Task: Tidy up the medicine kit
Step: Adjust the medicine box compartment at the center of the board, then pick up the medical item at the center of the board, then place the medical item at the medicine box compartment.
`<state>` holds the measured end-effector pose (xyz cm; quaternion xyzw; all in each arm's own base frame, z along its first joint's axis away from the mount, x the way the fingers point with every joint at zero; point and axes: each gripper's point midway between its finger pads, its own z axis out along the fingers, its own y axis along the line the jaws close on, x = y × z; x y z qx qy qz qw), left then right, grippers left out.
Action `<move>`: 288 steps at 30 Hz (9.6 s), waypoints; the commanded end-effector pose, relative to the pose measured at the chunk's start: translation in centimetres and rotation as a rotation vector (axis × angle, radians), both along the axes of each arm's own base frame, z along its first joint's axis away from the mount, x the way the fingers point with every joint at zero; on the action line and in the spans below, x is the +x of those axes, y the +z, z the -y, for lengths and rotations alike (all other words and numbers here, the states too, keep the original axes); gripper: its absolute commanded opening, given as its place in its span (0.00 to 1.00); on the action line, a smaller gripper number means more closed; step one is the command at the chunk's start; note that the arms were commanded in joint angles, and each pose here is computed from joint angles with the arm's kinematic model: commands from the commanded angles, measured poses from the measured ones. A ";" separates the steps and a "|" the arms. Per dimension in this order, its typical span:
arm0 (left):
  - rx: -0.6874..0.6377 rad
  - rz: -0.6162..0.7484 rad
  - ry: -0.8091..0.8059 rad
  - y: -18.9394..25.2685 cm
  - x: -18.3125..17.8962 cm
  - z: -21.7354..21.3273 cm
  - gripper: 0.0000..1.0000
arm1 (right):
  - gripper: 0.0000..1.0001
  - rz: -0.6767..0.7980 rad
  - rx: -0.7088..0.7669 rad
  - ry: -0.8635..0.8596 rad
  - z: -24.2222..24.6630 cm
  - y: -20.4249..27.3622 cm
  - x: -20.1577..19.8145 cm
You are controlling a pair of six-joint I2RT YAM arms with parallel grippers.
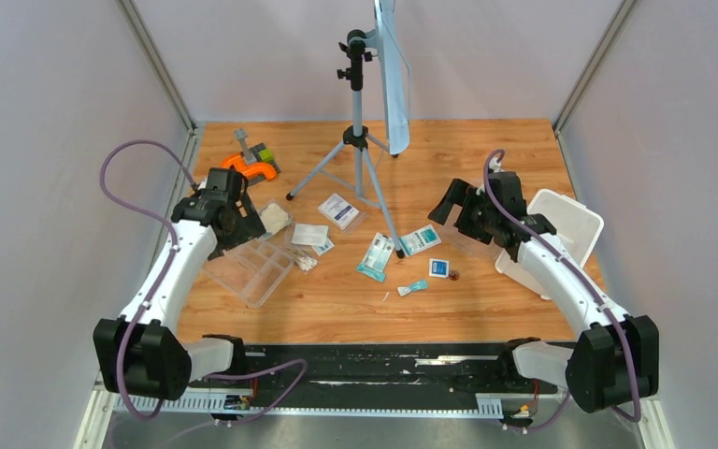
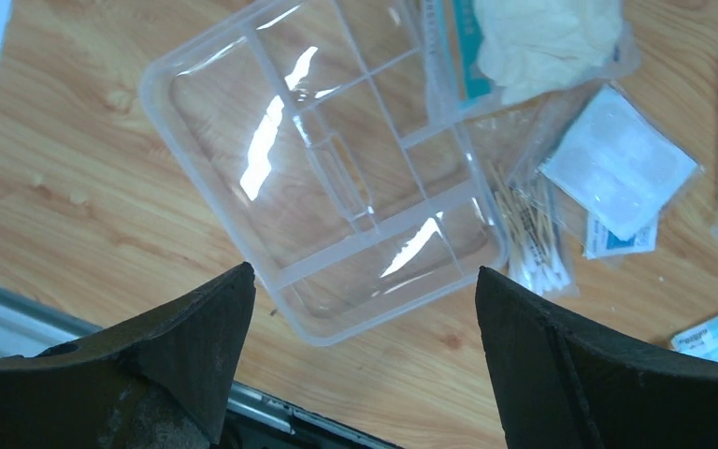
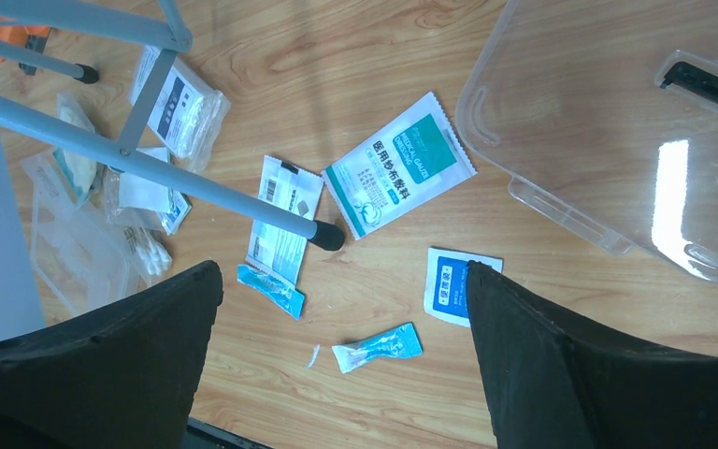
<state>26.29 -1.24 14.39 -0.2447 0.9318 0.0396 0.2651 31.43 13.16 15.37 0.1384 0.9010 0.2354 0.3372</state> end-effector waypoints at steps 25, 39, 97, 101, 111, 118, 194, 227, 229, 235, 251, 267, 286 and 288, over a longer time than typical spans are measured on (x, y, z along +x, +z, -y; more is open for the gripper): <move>-0.306 -0.085 0.205 -10.2 -1.5 1.6 0.83 | 1.00 0.076 -0.018 -0.009 0.1 1.5 0.5; -0.400 -0.154 0.016 -8.6 -5.4 7.5 0.84 | 1.00 0.067 -0.006 -0.013 -0.1 1.3 0.6; -0.109 -0.107 -0.049 -11.0 9.4 8.5 0.49 | 1.00 0.134 -0.013 -0.033 0.9 3.0 -0.9; -0.100 -0.118 -0.054 -11.7 8.7 8.2 0.51 | 1.00 0.125 -0.013 -0.037 0.9 2.7 -0.8; -0.088 -0.114 -0.087 -11.0 8.6 8.1 0.25 | 1.00 0.103 -0.012 -0.039 0.7 2.3 -0.4; -0.075 -0.070 -0.141 -7.8 8.6 8.0 0.02 | 1.00 0.086 -0.019 -0.040 0.7 1.7 -0.3; -0.070 0.177 -0.316 5.5 -5.7 4.2 0.00 | 1.00 0.150 0.023 0.048 -0.5 2.7 -0.9; -0.097 -0.019 -0.181 1.3 -6.7 4.0 0.00 | 1.00 0.129 0.016 0.048 -0.5 1.7 -0.8; -0.100 -0.023 -0.207 1.4 -6.6 4.3 0.00 | 1.00 0.129 0.017 0.048 -0.5 1.8 -0.7; -0.058 -0.037 -0.211 1.3 -6.4 3.6 0.00 | 1.00 0.128 0.015 0.050 -0.5 1.7 -0.6; -0.164 -0.039 -0.380 2.5 -5.2 6.8 0.00 | 1.00 0.129 0.012 0.045 -0.5 1.7 -0.5; -0.105 -0.104 -0.248 -0.5 -5.4 5.1 0.00 | 1.00 0.133 0.019 0.056 -0.7 2.0 -0.2; 0.160 -0.163 0.237 -3.0 -7.6 -2.6 0.00 | 1.00 0.155 0.004 0.061 -0.5 2.3 -0.3; 0.198 -0.152 0.288 -3.1 -7.8 -3.4 0.00 | 1.00 0.154 0.007 0.062 -0.6 2.4 -0.3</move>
